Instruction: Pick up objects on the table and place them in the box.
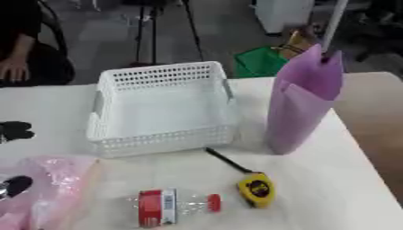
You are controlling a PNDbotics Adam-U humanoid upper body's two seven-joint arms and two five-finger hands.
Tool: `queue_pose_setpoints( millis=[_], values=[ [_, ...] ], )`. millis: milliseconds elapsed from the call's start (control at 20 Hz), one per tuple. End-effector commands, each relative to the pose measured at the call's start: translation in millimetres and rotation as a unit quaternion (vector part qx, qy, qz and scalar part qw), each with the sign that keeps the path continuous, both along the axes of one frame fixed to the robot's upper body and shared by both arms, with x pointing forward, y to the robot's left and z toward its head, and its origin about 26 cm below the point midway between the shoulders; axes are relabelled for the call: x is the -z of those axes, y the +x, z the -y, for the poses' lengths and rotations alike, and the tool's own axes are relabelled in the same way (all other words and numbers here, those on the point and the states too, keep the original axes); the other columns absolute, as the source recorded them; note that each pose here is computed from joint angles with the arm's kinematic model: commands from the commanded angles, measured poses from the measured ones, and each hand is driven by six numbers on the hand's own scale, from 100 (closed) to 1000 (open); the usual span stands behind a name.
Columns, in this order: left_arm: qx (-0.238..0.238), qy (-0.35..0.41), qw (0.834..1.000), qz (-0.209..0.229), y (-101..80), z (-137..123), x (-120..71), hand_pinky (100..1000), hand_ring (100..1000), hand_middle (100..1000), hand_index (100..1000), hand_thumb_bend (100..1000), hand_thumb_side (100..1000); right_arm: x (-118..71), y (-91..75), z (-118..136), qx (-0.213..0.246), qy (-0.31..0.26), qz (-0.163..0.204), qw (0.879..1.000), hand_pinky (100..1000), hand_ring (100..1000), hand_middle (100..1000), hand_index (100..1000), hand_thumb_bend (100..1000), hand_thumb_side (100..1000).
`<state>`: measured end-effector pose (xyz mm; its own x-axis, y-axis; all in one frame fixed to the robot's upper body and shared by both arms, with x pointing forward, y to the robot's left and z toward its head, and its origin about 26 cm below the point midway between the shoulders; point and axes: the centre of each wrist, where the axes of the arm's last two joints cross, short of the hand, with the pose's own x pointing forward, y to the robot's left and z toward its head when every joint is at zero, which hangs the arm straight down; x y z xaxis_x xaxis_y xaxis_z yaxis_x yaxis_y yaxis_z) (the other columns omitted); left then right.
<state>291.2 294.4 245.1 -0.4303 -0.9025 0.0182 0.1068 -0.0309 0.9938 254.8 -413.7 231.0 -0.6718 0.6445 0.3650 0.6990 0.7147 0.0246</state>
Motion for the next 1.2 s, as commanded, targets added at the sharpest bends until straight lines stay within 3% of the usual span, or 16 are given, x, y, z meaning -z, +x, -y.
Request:
queue_pose_setpoints(
  millis=[50, 250, 750, 1200],
  values=[
    [0.003, 0.023, 1.000, 0.007, -4.0, -2, 0.7, 1000, 1000, 1000, 1000, 494, 938, -13.0, -5.4, 2, 0.006, -0.024, 0.011, 1.000, 634, 607, 562, 686, 100, 777],
    [0.008, 0.006, 1.000, -0.005, -6.4, -3, 13.8, 1000, 1000, 1000, 1000, 479, 942, -12.7, -5.5, 3, 0.005, -0.023, 0.009, 1.000, 634, 606, 561, 686, 100, 777],
    [-0.034, 0.055, 0.994, 0.086, -8.6, 1, 30.2, 1000, 1000, 1000, 1000, 509, 897, -11.4, -5.1, 2, -0.002, -0.021, 0.006, 1.000, 634, 603, 560, 685, 100, 776],
    [-0.044, 0.058, 0.992, 0.101, -9.9, 9, 42.6, 1000, 1000, 1000, 1000, 490, 907, -10.1, -5.1, 2, -0.006, -0.019, 0.005, 1.000, 634, 603, 560, 684, 100, 776]
  ],
)
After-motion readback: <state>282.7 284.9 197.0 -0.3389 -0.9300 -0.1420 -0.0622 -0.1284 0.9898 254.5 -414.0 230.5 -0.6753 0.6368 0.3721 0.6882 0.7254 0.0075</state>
